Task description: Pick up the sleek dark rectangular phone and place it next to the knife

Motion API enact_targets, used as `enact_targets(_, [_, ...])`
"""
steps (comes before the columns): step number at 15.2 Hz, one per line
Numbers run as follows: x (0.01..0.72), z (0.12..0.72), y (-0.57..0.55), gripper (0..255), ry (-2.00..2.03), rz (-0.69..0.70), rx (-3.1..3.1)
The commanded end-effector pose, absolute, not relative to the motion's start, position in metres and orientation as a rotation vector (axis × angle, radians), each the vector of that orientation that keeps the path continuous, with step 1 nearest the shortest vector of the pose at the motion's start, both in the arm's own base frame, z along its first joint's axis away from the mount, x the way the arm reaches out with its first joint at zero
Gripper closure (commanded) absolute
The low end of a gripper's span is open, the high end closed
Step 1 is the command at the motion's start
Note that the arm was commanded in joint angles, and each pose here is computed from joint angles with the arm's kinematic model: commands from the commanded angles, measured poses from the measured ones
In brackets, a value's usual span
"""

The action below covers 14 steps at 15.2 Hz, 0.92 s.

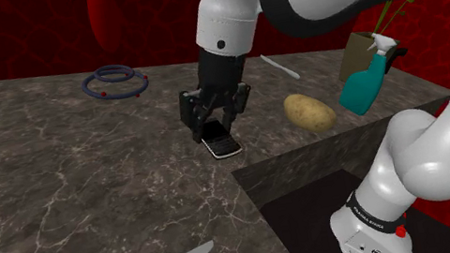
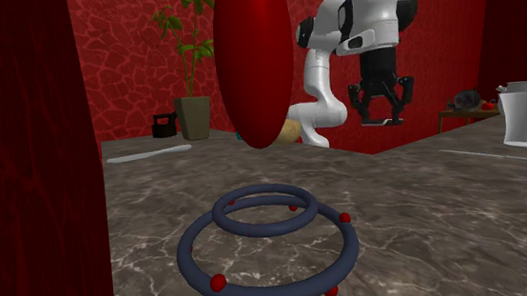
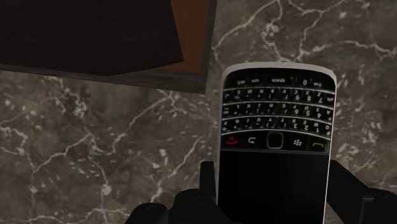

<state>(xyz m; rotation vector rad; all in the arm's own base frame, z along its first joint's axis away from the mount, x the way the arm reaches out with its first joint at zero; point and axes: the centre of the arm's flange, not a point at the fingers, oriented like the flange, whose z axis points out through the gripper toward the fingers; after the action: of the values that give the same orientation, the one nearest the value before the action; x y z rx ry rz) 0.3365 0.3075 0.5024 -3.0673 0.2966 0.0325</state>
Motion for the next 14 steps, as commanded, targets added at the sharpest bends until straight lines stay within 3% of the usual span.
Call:
enact_targets(1, [0.315, 0.502, 0.326, 255, 0.300, 0.033, -3.067])
enact_targets(14, [0.185, 0.503, 0.438, 255, 0.300, 0.033, -3.067])
